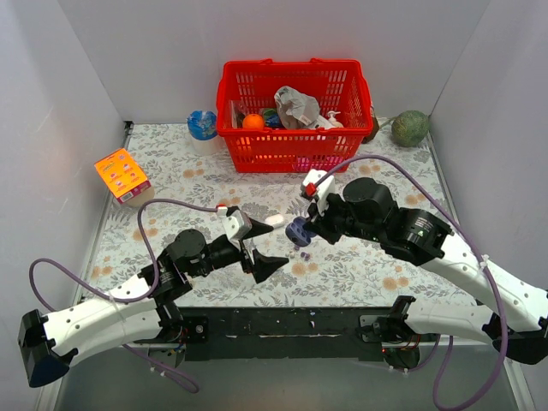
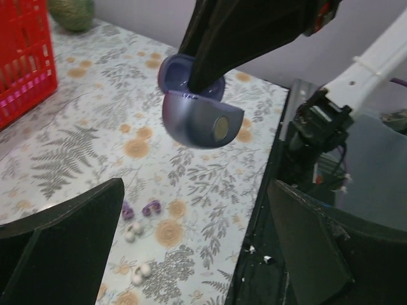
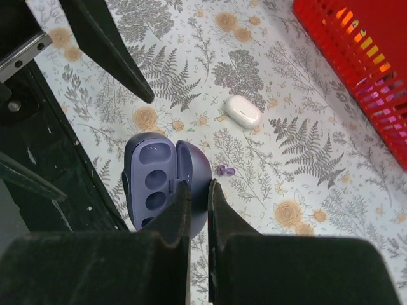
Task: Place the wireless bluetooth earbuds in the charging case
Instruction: Open the charging case.
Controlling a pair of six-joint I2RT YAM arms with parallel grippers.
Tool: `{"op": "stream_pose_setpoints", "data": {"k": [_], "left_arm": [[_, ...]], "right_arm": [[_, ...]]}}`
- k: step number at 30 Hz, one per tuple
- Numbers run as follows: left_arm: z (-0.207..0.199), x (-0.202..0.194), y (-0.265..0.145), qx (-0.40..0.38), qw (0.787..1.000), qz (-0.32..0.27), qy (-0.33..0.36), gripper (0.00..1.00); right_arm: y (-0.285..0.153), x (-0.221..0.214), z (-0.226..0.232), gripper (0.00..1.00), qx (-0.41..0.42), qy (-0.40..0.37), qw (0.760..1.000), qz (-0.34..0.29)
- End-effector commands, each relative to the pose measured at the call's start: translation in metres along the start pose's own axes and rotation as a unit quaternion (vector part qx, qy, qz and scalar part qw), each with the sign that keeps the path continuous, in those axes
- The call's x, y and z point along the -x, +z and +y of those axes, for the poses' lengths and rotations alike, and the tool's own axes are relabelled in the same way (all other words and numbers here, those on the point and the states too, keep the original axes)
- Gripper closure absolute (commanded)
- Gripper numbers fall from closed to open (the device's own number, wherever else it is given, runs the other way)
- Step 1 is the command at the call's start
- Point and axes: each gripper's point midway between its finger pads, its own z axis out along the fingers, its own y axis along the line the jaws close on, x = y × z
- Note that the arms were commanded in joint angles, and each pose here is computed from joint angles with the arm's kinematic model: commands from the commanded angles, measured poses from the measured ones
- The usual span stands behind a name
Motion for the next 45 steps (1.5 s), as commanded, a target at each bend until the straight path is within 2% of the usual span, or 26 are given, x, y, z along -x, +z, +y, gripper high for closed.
{"op": "stream_pose_setpoints", "data": {"k": [1,8,14,20,26,39,45], "left_arm": [[-0.043,0.013,0.005,-0.123,0.992,0.014,-0.018,0.02],[-0.044,0.01,0.018,-0.143,0.99,0.014,0.002,0.02],[-0.042,0.02,0.021,-0.146,0.989,-0.01,0.011,0.13],[-0.043,0.018,0.025,-0.153,0.988,-0.004,0.01,0.18],[-0.047,0.007,0.028,-0.175,0.984,0.017,0.01,0.35],[-0.049,0.011,0.033,-0.182,0.983,0.012,0.0,0.37],[-0.051,0.006,0.036,-0.192,0.981,0.022,-0.003,0.51]], "right_arm": [[-0.024,0.029,0.008,0.99,0.016,-0.092,0.995,-0.042],[-0.027,0.026,0.027,0.99,0.042,-0.129,0.99,-0.038],[-0.021,0.019,0.036,0.99,0.045,-0.143,0.988,-0.025],[-0.013,0.019,0.041,0.99,0.048,-0.141,0.989,-0.027],[-0.009,0.018,0.044,0.99,0.048,-0.139,0.989,-0.025],[-0.005,0.011,0.044,0.99,0.043,-0.136,0.99,-0.016],[-0.005,0.01,0.044,0.99,0.042,-0.134,0.99,-0.016]]}}
